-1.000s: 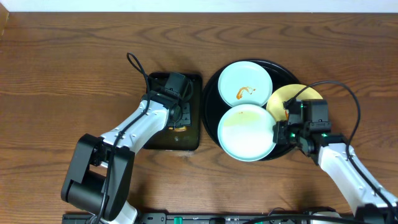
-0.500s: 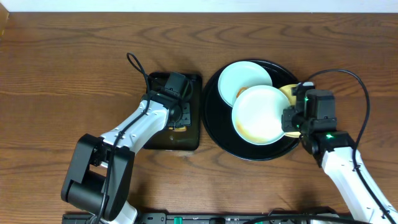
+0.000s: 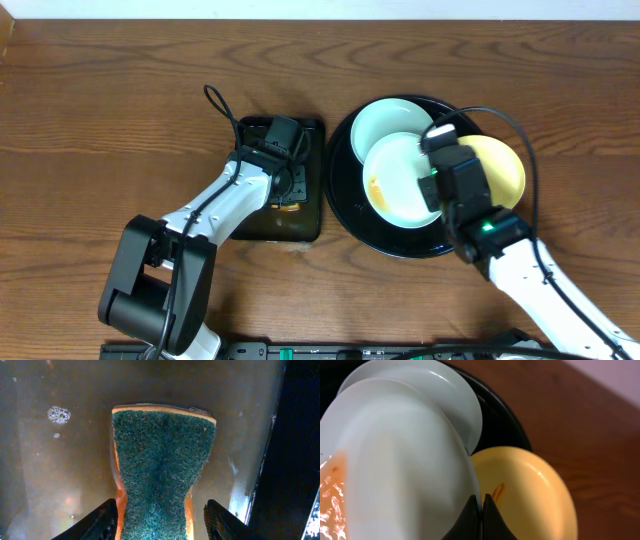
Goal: Clean dirty plates on tray and stack at the side
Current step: 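Grasp the cleaned pale blue plate rim with the right gripper and lift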
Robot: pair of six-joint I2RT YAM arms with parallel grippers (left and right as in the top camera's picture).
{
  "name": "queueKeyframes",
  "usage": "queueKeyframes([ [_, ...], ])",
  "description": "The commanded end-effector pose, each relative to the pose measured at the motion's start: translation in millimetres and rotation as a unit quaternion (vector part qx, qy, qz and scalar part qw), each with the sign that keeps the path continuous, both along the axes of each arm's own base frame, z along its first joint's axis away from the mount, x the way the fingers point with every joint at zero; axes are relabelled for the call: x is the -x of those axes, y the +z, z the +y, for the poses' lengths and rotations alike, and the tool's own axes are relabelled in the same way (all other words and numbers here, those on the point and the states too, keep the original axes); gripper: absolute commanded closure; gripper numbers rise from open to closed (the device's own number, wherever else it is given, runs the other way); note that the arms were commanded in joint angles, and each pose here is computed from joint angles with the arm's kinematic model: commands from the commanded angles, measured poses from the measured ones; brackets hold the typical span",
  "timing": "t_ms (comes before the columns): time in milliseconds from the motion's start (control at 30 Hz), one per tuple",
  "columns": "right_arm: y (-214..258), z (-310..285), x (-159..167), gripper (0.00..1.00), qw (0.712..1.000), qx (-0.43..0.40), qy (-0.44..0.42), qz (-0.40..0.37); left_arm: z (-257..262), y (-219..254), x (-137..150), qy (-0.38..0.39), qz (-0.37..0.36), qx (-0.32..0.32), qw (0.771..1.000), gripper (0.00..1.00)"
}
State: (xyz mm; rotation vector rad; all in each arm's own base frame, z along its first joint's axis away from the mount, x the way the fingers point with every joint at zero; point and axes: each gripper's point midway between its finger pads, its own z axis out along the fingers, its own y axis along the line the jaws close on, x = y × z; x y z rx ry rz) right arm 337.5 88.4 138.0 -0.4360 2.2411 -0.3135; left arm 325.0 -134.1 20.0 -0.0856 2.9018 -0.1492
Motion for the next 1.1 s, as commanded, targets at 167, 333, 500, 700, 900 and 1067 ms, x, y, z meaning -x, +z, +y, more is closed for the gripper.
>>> queueKeyframes([
  [167, 61, 12, 0, 0.99, 0.979, 0.173, 0.004, -0.107, 4, 5, 0, -0.002, -0.008, -0.005, 1.000, 0.43],
  [333, 77, 26, 6, 0.99, 0.966, 0.221, 0.018, -0.136, 4, 5, 0, -0.002, -0.008, -0.005, 1.000, 0.43],
  [500, 91, 35, 10, 0.99, 0.951, 0.266, 0.031, -0.156, 4, 5, 0, -0.002, -0.008, -0.005, 1.000, 0.43],
  [700, 102, 38, 9, 0.99, 0.935, 0.311, 0.047, -0.163, 4, 5, 0, -0.002, -0.008, -0.005, 1.000, 0.43],
  [900, 102, 38, 9, 0.99, 0.943, 0.285, 0.033, -0.171, 4, 5, 0, -0.002, -0.008, -0.005, 1.000, 0.43],
  [1067, 102, 36, 8, 0.99, 0.953, 0.241, 0.007, -0.182, 4, 5, 0, -0.002, -0.008, -0.005, 1.000, 0.43],
])
